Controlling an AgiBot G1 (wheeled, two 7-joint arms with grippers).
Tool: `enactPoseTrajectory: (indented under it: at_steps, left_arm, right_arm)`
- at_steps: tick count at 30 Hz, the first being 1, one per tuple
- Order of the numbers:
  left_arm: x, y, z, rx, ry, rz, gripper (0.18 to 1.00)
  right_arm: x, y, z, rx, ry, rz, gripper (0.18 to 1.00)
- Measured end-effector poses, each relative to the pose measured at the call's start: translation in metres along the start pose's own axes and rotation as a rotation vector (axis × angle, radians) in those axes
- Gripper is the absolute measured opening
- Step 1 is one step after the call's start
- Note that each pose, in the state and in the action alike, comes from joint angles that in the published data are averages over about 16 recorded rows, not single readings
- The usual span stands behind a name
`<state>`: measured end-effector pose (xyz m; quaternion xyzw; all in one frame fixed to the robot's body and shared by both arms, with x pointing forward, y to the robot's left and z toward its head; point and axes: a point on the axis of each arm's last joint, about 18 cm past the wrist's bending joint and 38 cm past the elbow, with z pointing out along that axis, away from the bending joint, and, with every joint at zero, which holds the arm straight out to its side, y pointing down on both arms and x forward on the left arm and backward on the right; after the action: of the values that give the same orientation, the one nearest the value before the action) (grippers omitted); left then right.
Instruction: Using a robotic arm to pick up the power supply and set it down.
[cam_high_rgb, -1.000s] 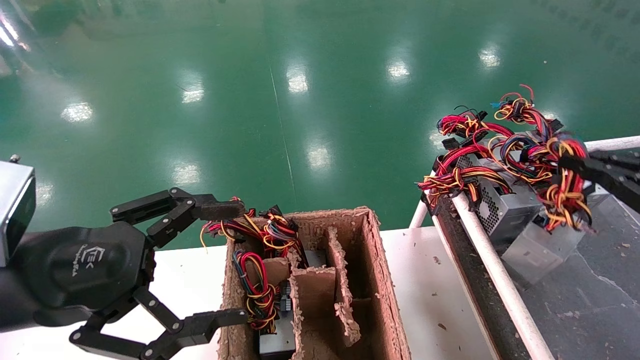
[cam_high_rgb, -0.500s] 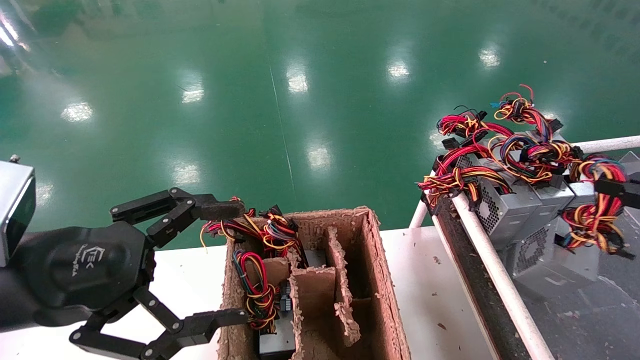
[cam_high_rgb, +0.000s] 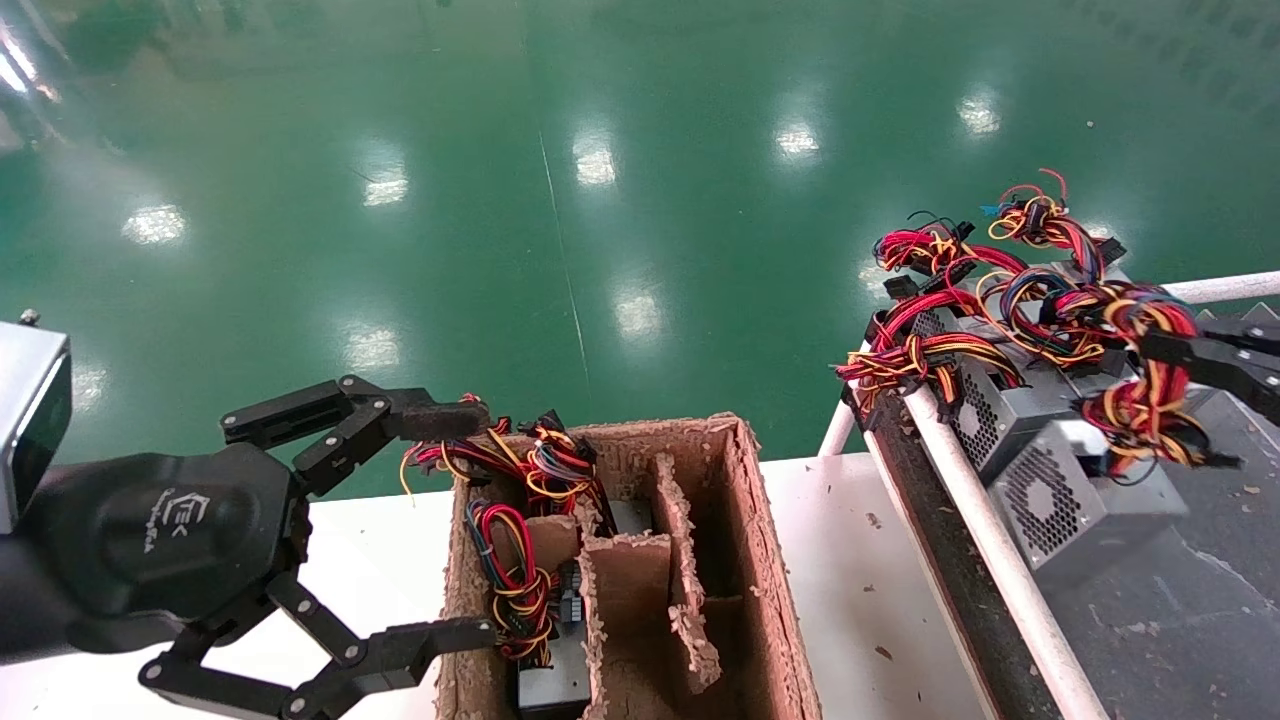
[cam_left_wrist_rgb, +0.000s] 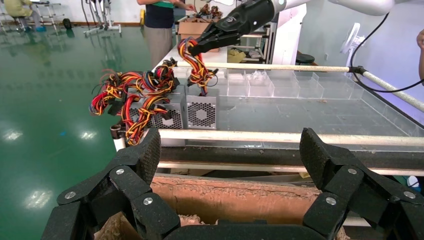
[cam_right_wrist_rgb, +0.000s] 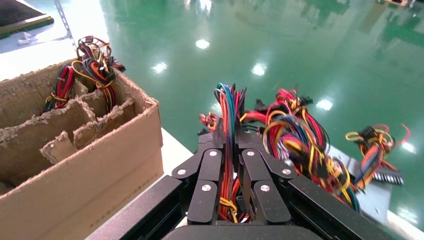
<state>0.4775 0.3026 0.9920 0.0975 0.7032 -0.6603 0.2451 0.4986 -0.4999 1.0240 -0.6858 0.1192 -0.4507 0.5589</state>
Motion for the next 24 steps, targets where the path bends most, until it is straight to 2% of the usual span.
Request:
enactPoseTrajectory:
  at_steps: [15, 24]
  left_arm:
    - [0.000, 0.000, 0.000, 0.000, 0.000, 0.000, 1.001]
    - [0.000, 0.000, 0.000, 0.000, 0.000, 0.000, 1.001]
  right_arm:
    - [0.007, -0.004, 0.019, -0.005, -0.001, 0.000, 0.225]
    - [0.008, -0.006, 0.017, 0.016, -0.006, 0.024, 0.293]
